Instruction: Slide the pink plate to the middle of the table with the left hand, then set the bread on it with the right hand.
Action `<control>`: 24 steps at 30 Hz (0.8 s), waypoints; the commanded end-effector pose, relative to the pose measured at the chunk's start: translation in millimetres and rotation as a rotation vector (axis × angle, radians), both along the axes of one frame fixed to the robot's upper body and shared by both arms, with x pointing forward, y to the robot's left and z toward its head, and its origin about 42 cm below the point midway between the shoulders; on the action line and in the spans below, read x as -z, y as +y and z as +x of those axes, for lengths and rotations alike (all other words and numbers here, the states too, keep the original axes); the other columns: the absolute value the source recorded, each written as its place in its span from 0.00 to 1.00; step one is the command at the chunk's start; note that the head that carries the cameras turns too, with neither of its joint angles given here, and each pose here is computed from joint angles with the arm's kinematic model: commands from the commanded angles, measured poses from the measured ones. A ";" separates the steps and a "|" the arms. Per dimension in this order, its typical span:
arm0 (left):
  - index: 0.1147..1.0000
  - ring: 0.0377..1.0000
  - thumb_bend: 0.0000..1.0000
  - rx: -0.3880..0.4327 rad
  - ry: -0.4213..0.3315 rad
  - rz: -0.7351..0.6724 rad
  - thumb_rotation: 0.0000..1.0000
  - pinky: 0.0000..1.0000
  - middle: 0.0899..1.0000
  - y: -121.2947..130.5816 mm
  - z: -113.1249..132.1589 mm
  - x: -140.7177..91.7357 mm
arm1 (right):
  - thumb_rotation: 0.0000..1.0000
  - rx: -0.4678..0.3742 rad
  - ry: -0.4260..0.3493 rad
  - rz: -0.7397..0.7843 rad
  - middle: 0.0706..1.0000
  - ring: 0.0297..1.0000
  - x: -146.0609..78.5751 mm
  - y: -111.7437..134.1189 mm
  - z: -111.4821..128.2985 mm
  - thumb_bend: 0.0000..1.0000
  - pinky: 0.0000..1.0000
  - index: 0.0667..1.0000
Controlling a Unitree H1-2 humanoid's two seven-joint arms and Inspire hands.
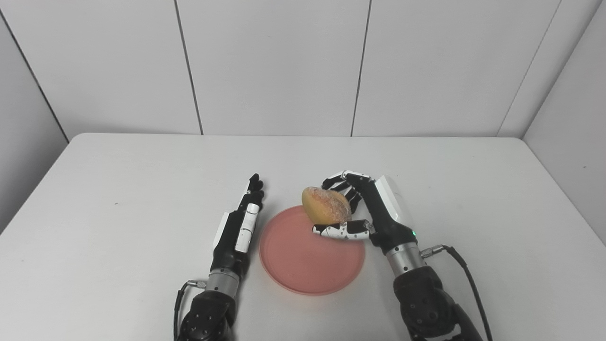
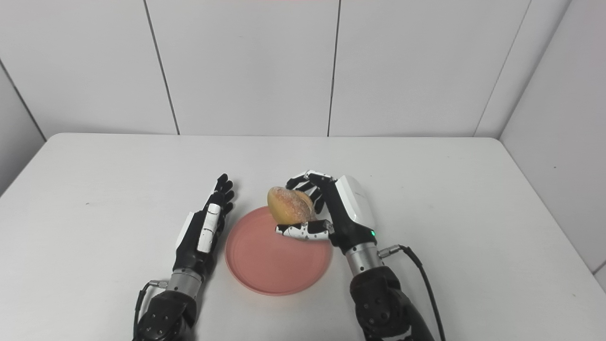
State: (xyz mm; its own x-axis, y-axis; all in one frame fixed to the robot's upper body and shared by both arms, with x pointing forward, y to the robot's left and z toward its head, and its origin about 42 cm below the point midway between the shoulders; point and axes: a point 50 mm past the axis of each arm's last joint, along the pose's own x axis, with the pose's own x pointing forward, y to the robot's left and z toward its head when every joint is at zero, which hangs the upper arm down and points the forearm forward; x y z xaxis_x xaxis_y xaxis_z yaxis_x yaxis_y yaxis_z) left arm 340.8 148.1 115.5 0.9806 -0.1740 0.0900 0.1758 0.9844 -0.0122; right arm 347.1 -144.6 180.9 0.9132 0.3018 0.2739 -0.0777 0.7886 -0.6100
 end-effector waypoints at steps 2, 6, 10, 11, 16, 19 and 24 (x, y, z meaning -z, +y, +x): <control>1.00 1.00 0.74 0.005 0.009 -0.012 1.00 1.00 1.00 -7.5 -5.2 3.9 | 0.00 -0.065 -0.054 -0.030 0.37 0.32 -11.6 7.4 -0.8 0.51 0.27 0.50; 1.00 1.00 0.72 0.007 0.010 0.007 1.00 1.00 1.00 -8.9 -6.7 3.8 | 0.00 -0.090 -0.040 -0.090 0.43 0.30 -7.5 10.4 -2.5 0.52 0.26 0.46; 1.00 1.00 0.73 0.006 0.008 0.000 1.00 1.00 1.00 -9.8 -6.6 3.6 | 0.00 -0.107 -0.028 -0.129 0.44 0.30 -1.6 13.2 -2.0 0.52 0.25 0.45; 1.00 1.00 0.73 0.004 0.011 0.000 1.00 1.00 1.00 -10.0 -6.6 3.6 | 0.00 -0.110 -0.027 -0.137 0.44 0.29 0.4 14.1 -1.6 0.52 0.25 0.45; 1.00 1.00 0.73 -0.001 0.018 -0.003 1.00 1.00 1.00 -11.8 -7.6 2.0 | 0.00 -0.138 -0.033 -0.220 0.40 0.31 13.0 17.0 0.5 0.52 0.26 0.47; 1.00 1.00 0.72 -0.003 0.014 -0.010 1.00 1.00 1.00 -12.7 -8.4 1.2 | 0.00 -0.145 -0.043 -0.263 0.40 0.31 19.0 17.6 1.1 0.52 0.26 0.47; 1.00 1.00 0.74 -0.002 0.011 -0.005 1.00 1.00 1.00 -12.7 -8.6 0.4 | 0.00 -0.134 -0.073 -0.315 0.40 0.36 24.3 18.5 2.3 0.51 0.30 0.51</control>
